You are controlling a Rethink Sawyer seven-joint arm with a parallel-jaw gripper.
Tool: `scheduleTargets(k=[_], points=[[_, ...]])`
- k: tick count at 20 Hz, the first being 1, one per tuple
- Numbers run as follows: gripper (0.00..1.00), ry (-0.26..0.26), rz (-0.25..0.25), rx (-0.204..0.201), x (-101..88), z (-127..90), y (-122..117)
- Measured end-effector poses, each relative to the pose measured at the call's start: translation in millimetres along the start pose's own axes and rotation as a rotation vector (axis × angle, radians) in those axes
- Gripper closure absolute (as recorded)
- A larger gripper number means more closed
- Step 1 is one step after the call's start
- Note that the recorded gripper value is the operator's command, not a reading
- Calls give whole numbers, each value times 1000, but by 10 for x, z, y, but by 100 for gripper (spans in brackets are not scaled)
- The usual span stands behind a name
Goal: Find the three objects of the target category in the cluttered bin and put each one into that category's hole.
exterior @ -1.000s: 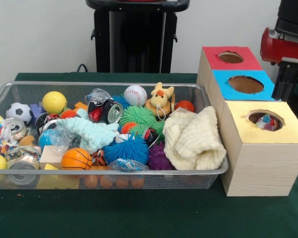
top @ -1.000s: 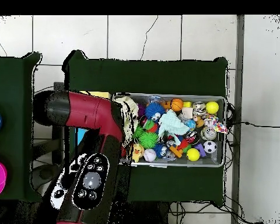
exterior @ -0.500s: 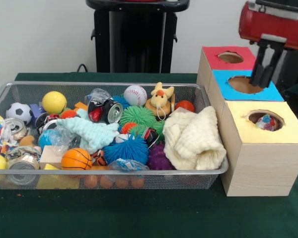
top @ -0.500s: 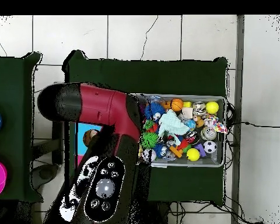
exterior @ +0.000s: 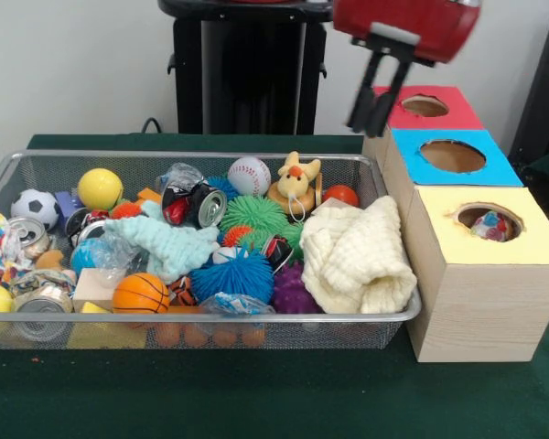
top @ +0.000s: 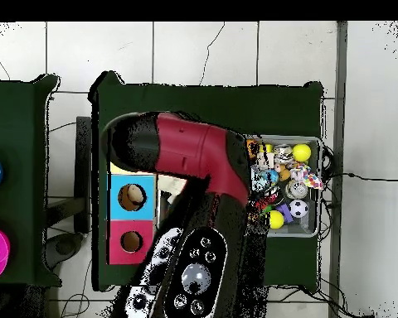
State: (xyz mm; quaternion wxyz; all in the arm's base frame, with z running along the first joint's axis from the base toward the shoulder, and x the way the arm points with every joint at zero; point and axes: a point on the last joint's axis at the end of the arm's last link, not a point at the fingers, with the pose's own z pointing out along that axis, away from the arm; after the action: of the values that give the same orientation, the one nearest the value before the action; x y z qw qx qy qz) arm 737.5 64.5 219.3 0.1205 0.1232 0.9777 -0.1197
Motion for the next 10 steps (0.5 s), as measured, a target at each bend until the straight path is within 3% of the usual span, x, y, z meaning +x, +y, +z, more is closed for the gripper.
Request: scheduleTargets(k=[4, 9, 10], points=[[100, -30, 23, 49, -176, 85, -598], [100, -75, 43, 78, -332, 176, -1103], [100, -100, 50, 84, -402, 218, -1300]])
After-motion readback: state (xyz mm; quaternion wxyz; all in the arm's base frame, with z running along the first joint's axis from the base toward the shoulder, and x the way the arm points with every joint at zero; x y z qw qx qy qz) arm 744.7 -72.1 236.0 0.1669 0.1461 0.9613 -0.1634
